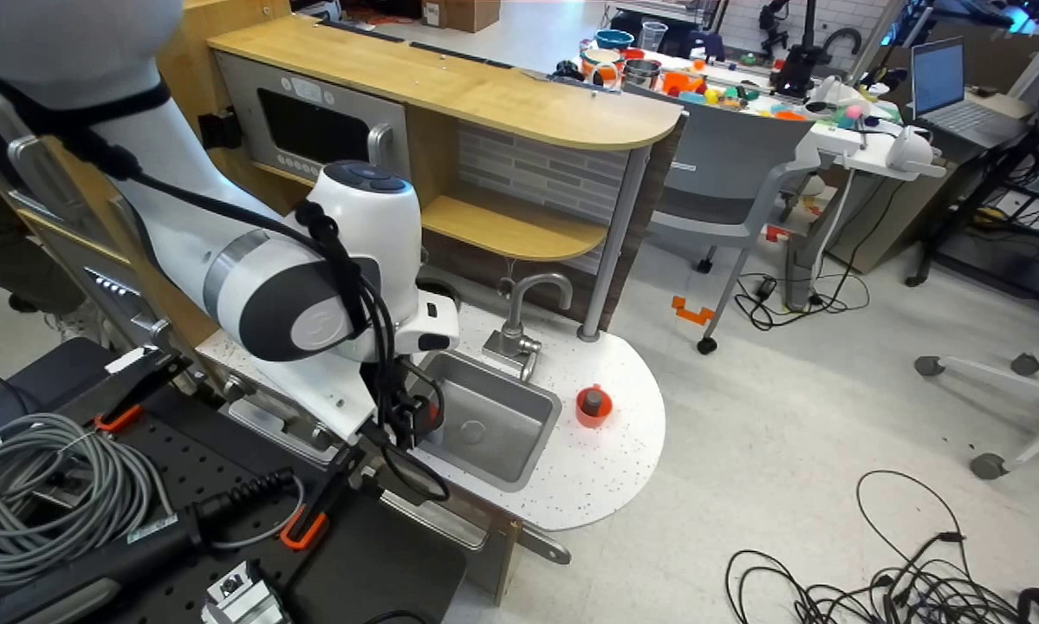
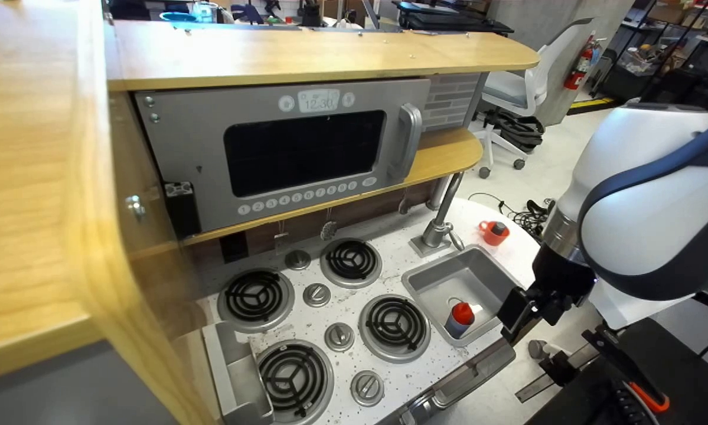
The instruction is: Remove the red sauce bottle from the blue cup and put it in the sink, place the sauce bottle back in the blue cup
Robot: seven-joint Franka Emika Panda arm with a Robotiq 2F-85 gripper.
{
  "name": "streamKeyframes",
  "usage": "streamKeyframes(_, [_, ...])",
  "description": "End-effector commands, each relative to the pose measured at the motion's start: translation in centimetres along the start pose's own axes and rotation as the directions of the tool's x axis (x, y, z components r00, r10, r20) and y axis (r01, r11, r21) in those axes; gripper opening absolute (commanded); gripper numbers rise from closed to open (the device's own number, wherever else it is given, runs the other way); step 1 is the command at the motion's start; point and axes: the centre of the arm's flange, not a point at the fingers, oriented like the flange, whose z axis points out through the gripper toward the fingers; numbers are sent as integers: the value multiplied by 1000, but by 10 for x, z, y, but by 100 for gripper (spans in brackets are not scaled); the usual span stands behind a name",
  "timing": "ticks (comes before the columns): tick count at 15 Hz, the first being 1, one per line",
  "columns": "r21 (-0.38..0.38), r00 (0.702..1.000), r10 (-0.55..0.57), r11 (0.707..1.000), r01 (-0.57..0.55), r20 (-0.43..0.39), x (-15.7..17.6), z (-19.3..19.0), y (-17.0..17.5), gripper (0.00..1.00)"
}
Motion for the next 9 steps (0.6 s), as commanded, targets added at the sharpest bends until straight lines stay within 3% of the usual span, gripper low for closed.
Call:
streamKeyframes(1, [2, 1000, 4, 1000, -4, 1, -4, -3, 2, 100])
streamKeyframes(9, [5, 1000, 3, 1000, -3, 5, -8, -3, -1, 100])
